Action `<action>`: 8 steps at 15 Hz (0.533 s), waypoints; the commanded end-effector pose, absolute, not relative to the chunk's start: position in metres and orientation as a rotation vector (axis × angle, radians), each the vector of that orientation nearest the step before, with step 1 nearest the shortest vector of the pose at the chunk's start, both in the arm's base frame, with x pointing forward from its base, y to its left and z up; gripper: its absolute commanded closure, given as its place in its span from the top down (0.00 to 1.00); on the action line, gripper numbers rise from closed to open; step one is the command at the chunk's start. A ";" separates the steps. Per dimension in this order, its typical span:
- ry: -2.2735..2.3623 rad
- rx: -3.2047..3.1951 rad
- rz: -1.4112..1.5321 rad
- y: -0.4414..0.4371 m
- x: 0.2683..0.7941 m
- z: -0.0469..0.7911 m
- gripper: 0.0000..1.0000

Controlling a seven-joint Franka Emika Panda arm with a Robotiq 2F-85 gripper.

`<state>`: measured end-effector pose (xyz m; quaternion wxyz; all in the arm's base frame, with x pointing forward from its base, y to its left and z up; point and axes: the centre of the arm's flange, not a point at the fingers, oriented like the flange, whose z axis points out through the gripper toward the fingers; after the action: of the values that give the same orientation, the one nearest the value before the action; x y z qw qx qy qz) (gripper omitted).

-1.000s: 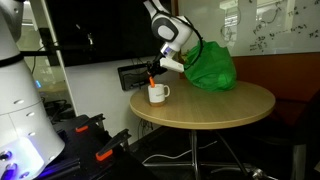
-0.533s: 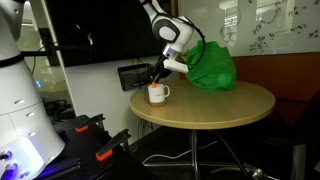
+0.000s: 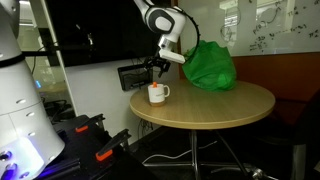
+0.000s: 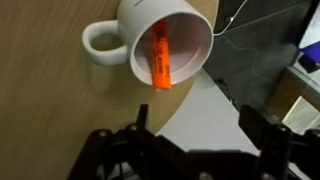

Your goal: Put the orange marker in the white mug cup

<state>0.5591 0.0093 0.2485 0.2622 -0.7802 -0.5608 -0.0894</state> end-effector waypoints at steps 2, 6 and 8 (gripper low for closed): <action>-1.385 -2.357 -0.114 0.030 0.534 0.299 1.00; -1.175 -2.548 -0.091 0.048 0.525 0.331 1.00; -1.087 -2.648 -0.110 0.054 0.522 0.342 1.00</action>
<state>0.5343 0.0475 0.3308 0.1827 -0.8853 -0.4262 -0.0347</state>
